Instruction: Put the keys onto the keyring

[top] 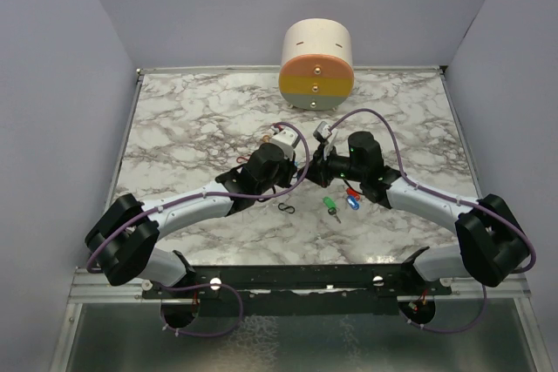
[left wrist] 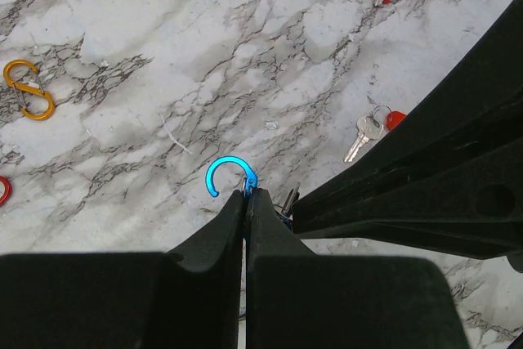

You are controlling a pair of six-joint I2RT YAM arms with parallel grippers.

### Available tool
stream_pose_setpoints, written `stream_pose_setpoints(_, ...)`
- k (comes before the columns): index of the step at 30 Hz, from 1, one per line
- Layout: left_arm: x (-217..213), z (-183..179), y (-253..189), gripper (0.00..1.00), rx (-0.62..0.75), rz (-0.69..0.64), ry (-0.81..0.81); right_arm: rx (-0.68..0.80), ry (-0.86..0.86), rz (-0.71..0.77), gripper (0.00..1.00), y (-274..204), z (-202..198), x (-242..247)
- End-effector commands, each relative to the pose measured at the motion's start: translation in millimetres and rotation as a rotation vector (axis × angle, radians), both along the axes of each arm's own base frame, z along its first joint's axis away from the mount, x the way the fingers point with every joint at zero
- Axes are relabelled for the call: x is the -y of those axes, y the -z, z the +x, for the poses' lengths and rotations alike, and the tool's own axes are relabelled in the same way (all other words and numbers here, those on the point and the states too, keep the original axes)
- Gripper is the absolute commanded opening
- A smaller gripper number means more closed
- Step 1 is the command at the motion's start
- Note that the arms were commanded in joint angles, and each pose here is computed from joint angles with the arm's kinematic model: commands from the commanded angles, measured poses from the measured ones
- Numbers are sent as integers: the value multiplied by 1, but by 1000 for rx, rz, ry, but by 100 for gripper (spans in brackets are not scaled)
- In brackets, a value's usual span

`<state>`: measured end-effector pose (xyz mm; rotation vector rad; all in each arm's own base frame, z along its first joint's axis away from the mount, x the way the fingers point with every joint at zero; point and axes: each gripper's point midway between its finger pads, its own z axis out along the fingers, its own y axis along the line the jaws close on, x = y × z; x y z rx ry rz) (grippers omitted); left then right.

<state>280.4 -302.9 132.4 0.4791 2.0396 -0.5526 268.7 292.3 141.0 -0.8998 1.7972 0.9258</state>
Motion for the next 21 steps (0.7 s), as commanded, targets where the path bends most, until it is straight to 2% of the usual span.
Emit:
stream_pose_setpoints(1, 6, 2, -11, 0, 28, -34, 19, 22, -35, 38, 1, -13, 3, -7)
stream_pose_setpoints(21, 7, 6, -11, 0, 29, -44, -5, 2, -79, 20, 1, -5, -8, -6)
